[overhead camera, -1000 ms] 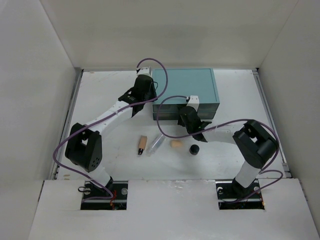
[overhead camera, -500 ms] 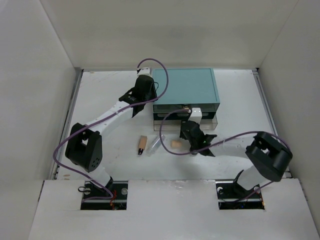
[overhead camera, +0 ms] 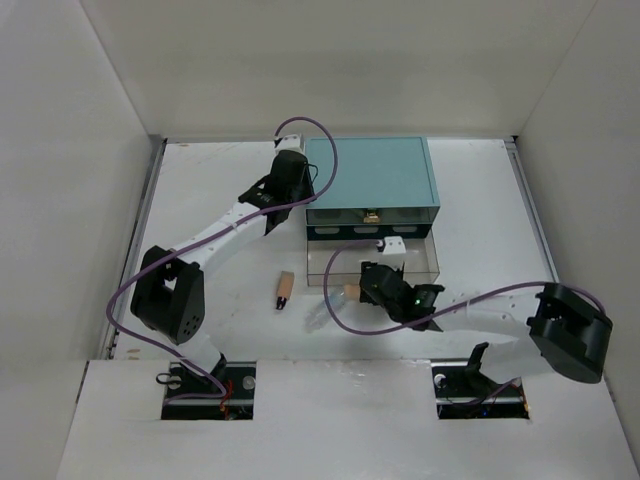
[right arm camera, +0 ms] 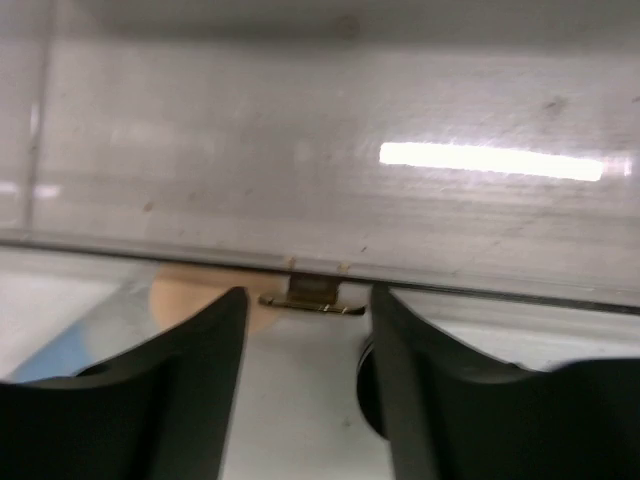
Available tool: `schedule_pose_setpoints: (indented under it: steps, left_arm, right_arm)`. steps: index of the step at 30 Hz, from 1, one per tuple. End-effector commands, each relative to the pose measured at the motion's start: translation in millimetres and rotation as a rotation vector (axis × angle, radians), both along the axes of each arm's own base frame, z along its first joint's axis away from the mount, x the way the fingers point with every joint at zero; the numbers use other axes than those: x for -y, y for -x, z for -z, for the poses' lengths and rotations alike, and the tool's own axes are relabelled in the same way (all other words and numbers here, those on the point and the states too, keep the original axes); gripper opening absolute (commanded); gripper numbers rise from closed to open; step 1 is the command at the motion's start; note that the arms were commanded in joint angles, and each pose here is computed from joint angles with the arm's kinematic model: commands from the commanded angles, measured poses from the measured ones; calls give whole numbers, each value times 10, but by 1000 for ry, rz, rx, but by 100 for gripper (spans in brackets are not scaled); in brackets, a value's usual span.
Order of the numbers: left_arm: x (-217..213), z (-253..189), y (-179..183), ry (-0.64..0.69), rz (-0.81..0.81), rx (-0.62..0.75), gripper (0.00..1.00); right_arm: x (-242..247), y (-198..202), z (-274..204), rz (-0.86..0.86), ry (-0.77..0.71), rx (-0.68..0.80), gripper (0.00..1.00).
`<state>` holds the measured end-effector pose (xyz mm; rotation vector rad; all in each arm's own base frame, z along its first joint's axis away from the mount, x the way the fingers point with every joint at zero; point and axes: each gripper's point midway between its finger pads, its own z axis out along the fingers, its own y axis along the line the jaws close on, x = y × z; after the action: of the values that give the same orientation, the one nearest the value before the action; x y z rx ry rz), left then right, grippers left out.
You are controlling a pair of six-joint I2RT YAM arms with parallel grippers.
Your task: Organize the makeup
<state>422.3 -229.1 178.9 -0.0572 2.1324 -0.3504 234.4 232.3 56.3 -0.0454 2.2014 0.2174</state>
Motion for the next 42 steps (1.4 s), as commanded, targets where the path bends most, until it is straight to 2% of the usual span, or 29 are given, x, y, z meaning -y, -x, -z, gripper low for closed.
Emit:
schedule_pose_setpoints:
  steps: [1, 5, 10, 13, 17, 19, 21, 24, 26, 27, 28, 36, 39, 42]
  left_arm:
    - [28, 584, 345, -98, 64, -196, 16]
    - [40, 584, 352, -99, 67, -196, 16]
    - [64, 610, 355, -100, 71, -199, 16]
    - [91, 611, 340, -99, 74, -198, 16]
    - [138, 604, 333, -100, 81, -197, 16]
    - [145, 602, 322, -100, 81, -197, 16]
    - [147, 603, 319, -100, 81, -197, 16]
    - [137, 583, 308, -98, 79, -193, 16]
    - [124, 570, 301, -96, 76, -191, 16]
    - [116, 559, 300, -97, 76, -189, 16]
    - [110, 552, 296, -96, 74, -188, 16]
    - [81, 566, 274, -98, 68, -190, 16]
    - [80, 568, 264, -98, 66, -190, 16]
    - [103, 574, 267, -97, 71, -189, 16]
  right_arm:
    - [-100, 137, -181, -53, -64, -13, 63]
    - [98, 247, -235, -50, -62, -15, 76]
    - [367, 404, -166, -46, -59, -48, 80]
    - [361, 425, -191, -31, -132, -80, 82]
    - [495, 369, -28, 28, -83, -129, 82]
    - [461, 338, 21, 30, -65, -145, 79]
    - [426, 300, 68, 37, -34, -161, 71]
    - [388, 260, 173, 58, 10, -193, 65]
    - [390, 208, 177, 99, 20, -186, 41]
    - [379, 195, 133, 108, 25, -175, 32]
    - [347, 217, 87, 100, 31, -169, 28]
    - [-37, 406, -530, -122, 68, -105, 24]
    - [-184, 283, -896, -170, 8, -22, 25]
    - [-74, -131, -1114, -99, -51, 62, 25]
